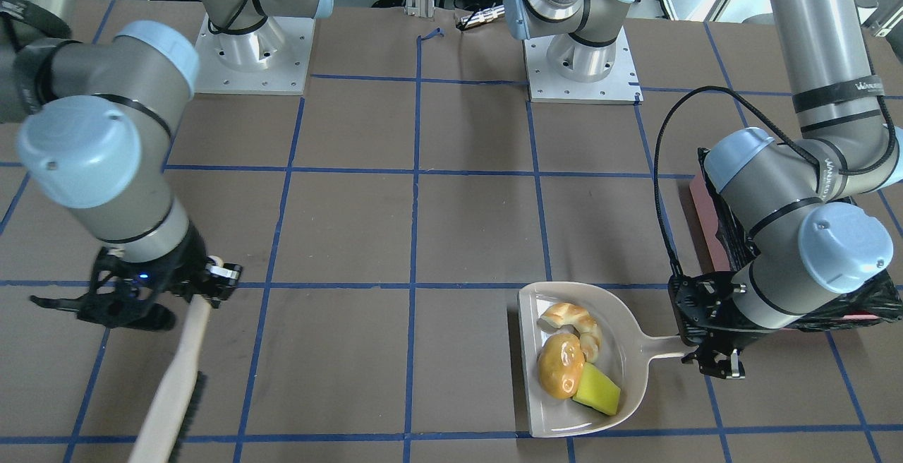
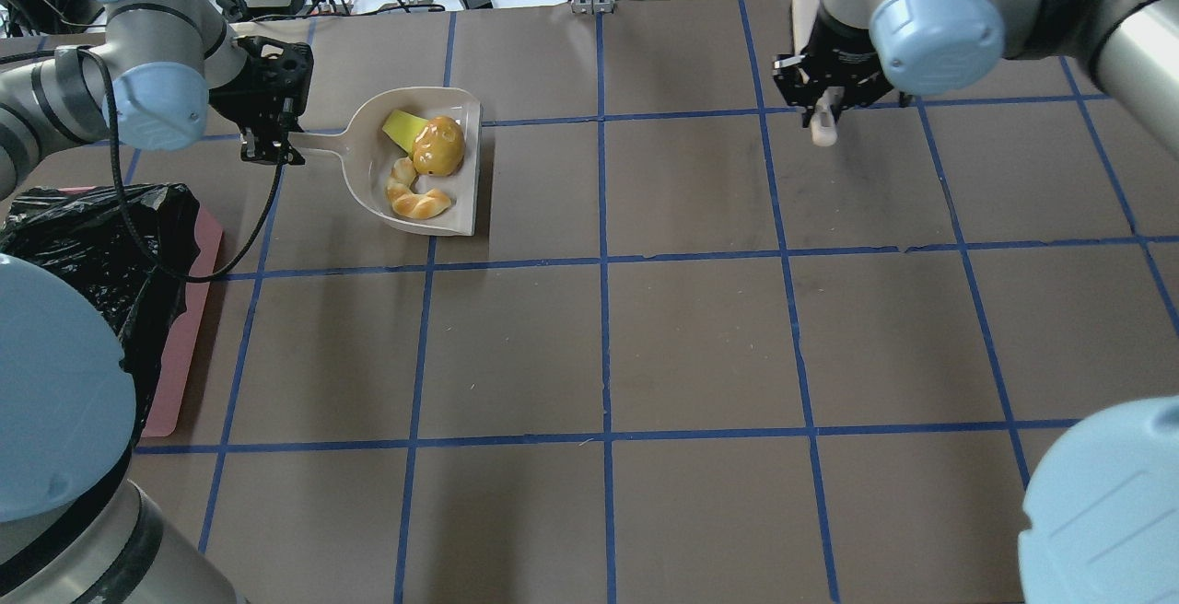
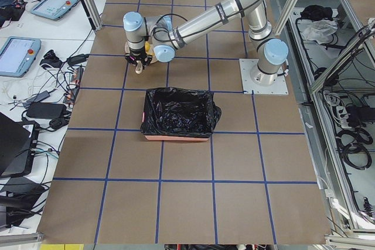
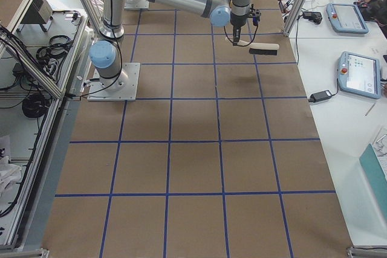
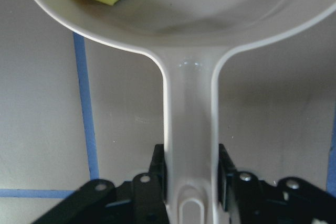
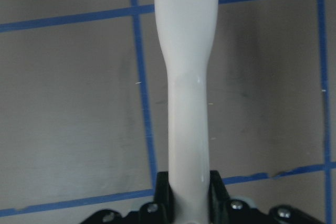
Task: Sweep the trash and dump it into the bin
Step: 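Lift the loaded dustpan with the left gripper while the right returns the brush, then carry the dustpan over the black trash bag with the left gripper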
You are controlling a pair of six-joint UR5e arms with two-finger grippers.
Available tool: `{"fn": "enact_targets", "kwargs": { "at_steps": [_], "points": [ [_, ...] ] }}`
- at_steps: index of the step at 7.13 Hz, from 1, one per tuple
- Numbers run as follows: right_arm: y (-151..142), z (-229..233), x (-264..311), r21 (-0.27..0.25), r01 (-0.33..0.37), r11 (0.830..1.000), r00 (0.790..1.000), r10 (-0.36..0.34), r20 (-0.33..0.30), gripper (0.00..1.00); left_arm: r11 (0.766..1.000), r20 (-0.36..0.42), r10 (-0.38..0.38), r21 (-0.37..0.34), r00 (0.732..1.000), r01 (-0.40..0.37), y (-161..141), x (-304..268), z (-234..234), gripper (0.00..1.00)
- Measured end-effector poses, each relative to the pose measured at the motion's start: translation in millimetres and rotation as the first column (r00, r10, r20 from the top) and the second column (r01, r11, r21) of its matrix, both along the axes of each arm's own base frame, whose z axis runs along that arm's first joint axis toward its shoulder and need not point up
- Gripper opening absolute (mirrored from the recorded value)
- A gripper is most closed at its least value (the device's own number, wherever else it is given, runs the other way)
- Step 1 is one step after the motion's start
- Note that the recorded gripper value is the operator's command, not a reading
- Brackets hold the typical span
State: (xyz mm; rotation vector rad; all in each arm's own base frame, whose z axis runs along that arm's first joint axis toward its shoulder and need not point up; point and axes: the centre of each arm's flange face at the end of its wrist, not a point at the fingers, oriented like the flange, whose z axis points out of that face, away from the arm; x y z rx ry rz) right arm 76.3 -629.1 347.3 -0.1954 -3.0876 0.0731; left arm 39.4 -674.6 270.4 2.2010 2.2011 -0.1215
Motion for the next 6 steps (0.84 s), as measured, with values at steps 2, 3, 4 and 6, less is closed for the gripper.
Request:
{"fn": "enact_targets", "kwargs": {
  "at_steps": [2,3,4,6],
  "points": [
    [23.7,-12.5,-100.0,0.042,0.035,0.999,0.999,-0.036,0.003,0.0,1.0,-0.022,0.029,0.007,0.999,-0.029,10.8,19.5,26.4,0.01],
    [36.5,-26.5,-121.4,0.066,0.01,0.998,1.0,-0.011,0.011,0.0,0.999,-0.031,0.045,0.022,0.998,-0.045,18.9,30.0,51.0,0.01],
    [48.1,-40.4,-128.3,0.08,-0.039,0.996,0.999,0.038,0.014,0.0,0.997,-0.039,0.06,0.046,0.997,-0.058,29.8,45.5,79.6,0.0],
    [65.7,-57.0,-128.7,0.09,-0.149,0.985,0.989,0.148,0.02,0.01,0.997,-0.045,0.035,0.069,0.998,-0.032,58.2,91.3,122.2,0.0]
  ]
}}
